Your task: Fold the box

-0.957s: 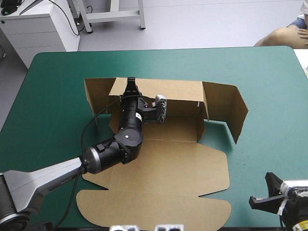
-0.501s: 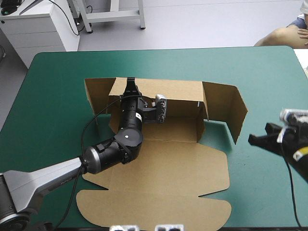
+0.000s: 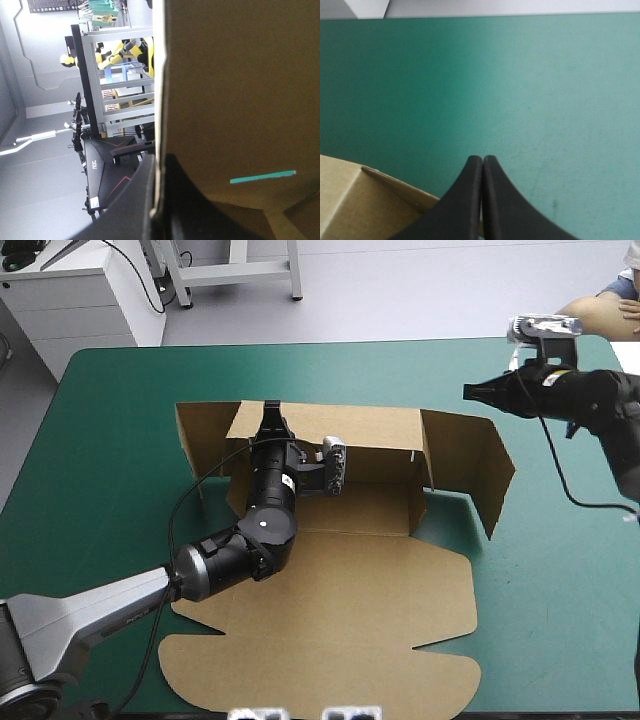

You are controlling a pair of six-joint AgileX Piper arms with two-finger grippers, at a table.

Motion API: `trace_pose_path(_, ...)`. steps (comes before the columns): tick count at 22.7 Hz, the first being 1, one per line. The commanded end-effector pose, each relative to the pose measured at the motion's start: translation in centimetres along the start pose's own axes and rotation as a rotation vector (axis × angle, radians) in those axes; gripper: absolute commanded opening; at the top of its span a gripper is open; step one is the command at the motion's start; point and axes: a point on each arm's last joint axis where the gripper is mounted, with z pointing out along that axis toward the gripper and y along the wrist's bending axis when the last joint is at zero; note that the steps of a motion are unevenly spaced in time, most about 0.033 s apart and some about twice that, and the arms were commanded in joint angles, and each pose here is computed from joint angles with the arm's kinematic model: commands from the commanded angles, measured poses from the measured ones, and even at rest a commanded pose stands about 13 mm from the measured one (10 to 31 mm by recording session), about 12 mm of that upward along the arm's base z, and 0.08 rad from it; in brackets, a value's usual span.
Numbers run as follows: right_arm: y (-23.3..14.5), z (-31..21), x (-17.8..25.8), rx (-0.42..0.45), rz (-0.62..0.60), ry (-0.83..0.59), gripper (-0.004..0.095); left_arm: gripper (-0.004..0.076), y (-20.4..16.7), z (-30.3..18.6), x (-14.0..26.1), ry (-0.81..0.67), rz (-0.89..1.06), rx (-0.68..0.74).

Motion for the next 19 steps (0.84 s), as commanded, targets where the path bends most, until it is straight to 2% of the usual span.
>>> trace_pose_path(1, 0.3, 0.9, -2.3, -0.047, 0.006, -0.003, -0.002, -0.0008, 2.4, -1.2, 0.5, -0.004, -0.021, -0.099)
trace_pose_path(6, 0.0, 4.7, -2.5, -0.086, 0.016, 0.175, -0.002, -0.0008, 2.4, -1.2, 0.5, -0.004, -0.021, -0.099)
trace_pose_path(9, 0.0, 4.8, -2.0, -0.096, 0.009, 0.226, -0.002, -0.0008, 2.4, -1.2, 0.5, -0.01, -0.022, -0.096)
trace_pose_path(13, 0.8, 4.0, -0.4, -0.198, -0.073, 0.405, -0.002, -0.0008, 2.4, -1.2, 0.5, -0.004, -0.022, -0.097)
trace_pose_path(14, 1.1, 3.5, -0.2, -0.228, -0.087, 0.416, -0.002, -0.0008, 2.4, -1.2, 0.5, -0.004, -0.022, -0.097)
trace_pose_path(19, 1.9, 0.9, -0.4, -0.264, -0.088, 0.365, -0.002, -0.0008, 2.3, -1.2, 0.5, -0.003, -0.01, -0.093)
